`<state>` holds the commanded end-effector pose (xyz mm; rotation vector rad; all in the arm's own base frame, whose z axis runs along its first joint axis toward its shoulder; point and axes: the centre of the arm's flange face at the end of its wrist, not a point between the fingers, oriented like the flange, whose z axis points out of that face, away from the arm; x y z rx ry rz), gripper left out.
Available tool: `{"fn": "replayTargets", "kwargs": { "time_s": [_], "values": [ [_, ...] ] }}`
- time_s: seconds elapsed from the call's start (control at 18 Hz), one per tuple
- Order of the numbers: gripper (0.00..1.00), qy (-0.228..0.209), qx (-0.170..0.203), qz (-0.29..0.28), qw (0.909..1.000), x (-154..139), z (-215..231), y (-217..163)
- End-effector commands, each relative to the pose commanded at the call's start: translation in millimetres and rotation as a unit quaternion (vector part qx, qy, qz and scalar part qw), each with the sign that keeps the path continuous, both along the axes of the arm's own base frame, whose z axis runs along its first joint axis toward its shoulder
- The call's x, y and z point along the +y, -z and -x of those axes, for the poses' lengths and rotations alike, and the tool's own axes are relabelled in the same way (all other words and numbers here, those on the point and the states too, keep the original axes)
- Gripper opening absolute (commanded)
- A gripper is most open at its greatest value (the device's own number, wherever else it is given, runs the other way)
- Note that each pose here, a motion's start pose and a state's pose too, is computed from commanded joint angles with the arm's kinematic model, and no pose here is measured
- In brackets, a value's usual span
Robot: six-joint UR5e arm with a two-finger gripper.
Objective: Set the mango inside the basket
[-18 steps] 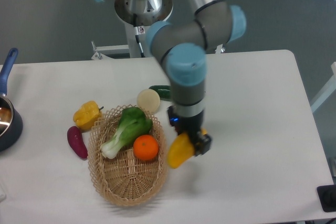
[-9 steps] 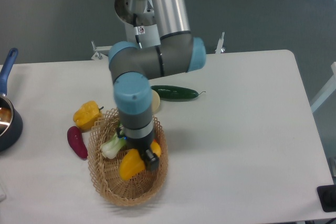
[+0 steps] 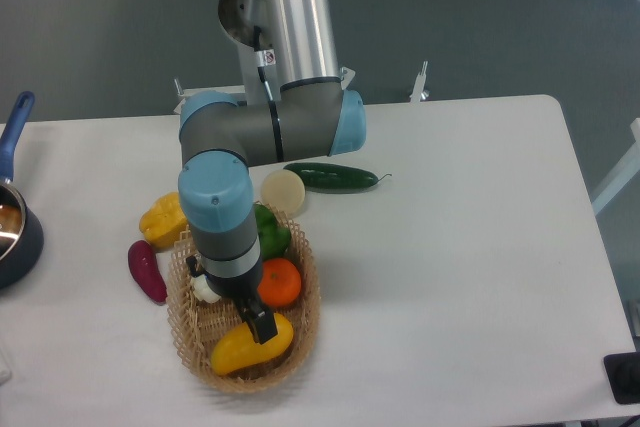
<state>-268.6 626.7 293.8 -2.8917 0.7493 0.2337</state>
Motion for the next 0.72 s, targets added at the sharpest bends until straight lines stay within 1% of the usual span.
{"fn": "replayTargets", "kwargs": {
  "time_s": [0.06, 0.11, 0.22, 0.28, 0.44, 0.56, 0.61, 0.72],
  "values": [
    [1.00, -0.006, 0.005, -0.007, 0.9999, -4, 6, -11],
    [1.00, -0.021, 0.010, -0.012, 0.9997, -15, 21, -22],
    [1.00, -0.054, 0.023, -0.030, 0.9979, -43, 54, -52],
    [1.00, -0.073, 0.026, -0.032, 0.9965, -59, 73, -57],
    [1.00, -0.137, 0.020, -0.020, 0.9902, -121, 134, -48],
    [1.00, -0.189, 0.017, -0.014, 0.9817, -175, 182, -43],
    [1.00, -0.208, 0.018, -0.012, 0.9779, -200, 205, -42],
    [1.00, -0.230, 0.020, -0.007, 0.9729, -242, 240, -40]
  ]
}}
